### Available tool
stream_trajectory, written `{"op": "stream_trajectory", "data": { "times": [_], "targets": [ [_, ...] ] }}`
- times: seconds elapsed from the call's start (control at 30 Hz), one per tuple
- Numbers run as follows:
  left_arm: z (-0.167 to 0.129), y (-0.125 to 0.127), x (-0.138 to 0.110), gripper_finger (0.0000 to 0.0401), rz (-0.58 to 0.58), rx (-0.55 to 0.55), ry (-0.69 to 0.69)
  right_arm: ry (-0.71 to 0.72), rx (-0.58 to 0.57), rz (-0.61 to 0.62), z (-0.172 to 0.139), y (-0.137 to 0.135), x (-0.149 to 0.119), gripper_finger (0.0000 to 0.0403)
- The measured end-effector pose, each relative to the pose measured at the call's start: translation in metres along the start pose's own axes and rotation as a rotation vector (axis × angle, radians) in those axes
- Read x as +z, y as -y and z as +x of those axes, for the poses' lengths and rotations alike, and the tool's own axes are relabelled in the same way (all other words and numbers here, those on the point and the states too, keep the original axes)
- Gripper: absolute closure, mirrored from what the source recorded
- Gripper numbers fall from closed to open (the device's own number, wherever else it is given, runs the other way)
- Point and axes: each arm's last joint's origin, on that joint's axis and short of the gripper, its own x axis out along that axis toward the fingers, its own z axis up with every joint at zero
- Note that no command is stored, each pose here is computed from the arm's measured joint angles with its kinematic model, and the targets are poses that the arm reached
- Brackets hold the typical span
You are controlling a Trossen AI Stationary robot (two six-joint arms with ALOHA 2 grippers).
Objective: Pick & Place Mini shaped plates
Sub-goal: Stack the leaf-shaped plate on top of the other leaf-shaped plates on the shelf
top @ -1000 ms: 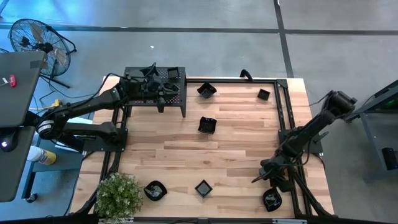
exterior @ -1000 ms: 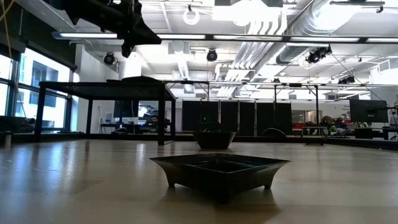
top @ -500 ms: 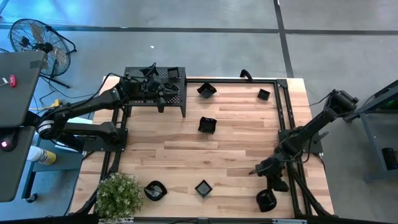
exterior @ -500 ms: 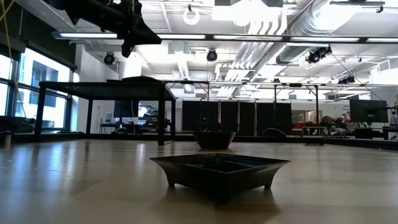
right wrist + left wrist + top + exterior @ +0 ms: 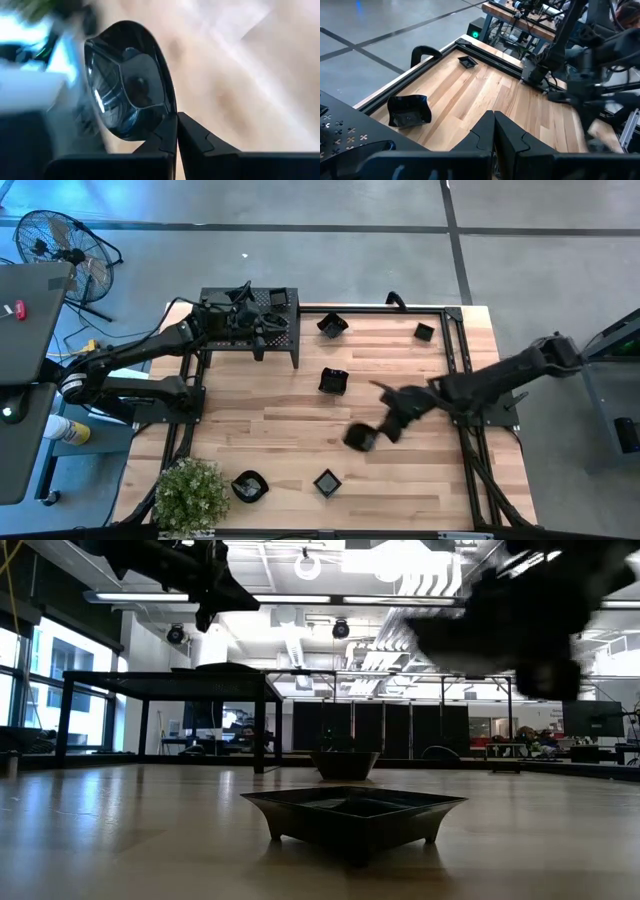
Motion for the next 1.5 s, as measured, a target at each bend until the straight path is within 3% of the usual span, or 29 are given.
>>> {"op": "stream_trajectory", "data": {
  "times": [0.33,0.47,0.67,0.9,1.17,1.33,1.5],
  "targets": [
    [0.000,0.002,-0.001,0.0401,0.000,-0.074,-0.019,0.024,-0.184,-0.016,0.078,0.002,0.077,0.0401],
    [0.000,0.002,-0.001,0.0401,0.000,-0.088,-0.023,0.035,-0.187,-0.048,0.103,-0.006,0.099,0.0401],
    [0.000,0.004,-0.001,0.0401,0.000,-0.125,-0.032,-0.011,-0.158,-0.094,0.127,-0.012,0.110,0.0399],
    [0.000,0.003,-0.003,0.0401,-0.009,-0.130,-0.050,0.017,-0.148,-0.121,0.120,-0.019,0.114,0.0360],
    [0.000,0.002,-0.007,0.0401,-0.026,-0.116,-0.093,0.003,-0.200,-0.229,0.076,-0.038,0.111,0.0309],
    [0.000,0.003,-0.012,0.0401,-0.032,-0.060,-0.129,0.065,-0.314,-0.392,0.040,-0.038,0.107,0.0336],
    [0.003,0.018,-0.024,0.0401,-0.001,0.051,-0.194,0.226,-0.175,-0.484,0.014,-0.011,0.112,0.0393]
  ]
}}
